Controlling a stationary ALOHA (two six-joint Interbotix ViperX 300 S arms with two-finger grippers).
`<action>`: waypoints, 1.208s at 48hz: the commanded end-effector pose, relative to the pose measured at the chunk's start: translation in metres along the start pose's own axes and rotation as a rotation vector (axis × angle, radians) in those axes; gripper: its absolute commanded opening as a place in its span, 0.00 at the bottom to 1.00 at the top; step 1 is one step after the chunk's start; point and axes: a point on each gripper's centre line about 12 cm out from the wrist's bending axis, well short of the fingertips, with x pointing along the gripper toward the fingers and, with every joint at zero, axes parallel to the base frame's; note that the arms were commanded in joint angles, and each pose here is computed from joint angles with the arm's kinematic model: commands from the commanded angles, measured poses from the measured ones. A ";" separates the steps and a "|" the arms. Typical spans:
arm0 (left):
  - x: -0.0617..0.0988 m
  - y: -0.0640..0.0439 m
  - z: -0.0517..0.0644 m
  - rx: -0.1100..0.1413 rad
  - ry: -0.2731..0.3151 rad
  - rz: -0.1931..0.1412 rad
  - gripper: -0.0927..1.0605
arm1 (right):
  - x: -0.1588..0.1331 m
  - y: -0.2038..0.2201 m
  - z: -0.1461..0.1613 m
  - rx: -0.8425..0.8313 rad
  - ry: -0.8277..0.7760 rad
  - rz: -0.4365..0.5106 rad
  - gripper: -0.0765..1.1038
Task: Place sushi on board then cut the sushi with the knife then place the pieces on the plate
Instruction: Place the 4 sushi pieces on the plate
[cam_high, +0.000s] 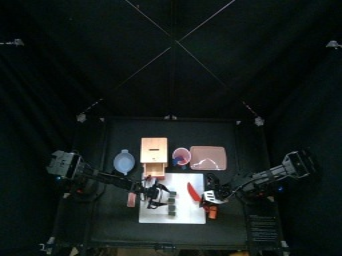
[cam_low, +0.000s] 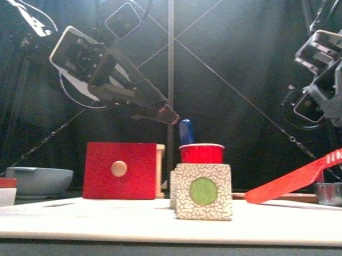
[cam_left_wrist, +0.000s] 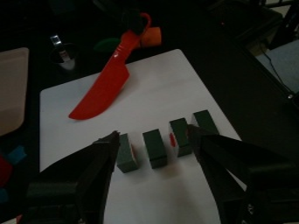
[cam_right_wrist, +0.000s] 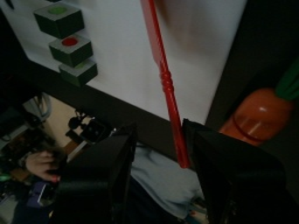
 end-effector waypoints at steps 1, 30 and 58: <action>-0.001 0.000 0.007 0.006 -0.025 -0.001 0.90 | 0.013 0.015 0.000 -0.020 -0.011 0.003 0.75; 0.002 0.001 0.019 0.002 -0.057 0.002 0.90 | 0.048 0.025 -0.010 -0.302 -0.044 -0.150 0.76; 0.001 0.012 0.033 -0.100 -0.095 0.053 0.90 | 0.017 0.082 0.021 -0.994 -0.319 -0.142 0.76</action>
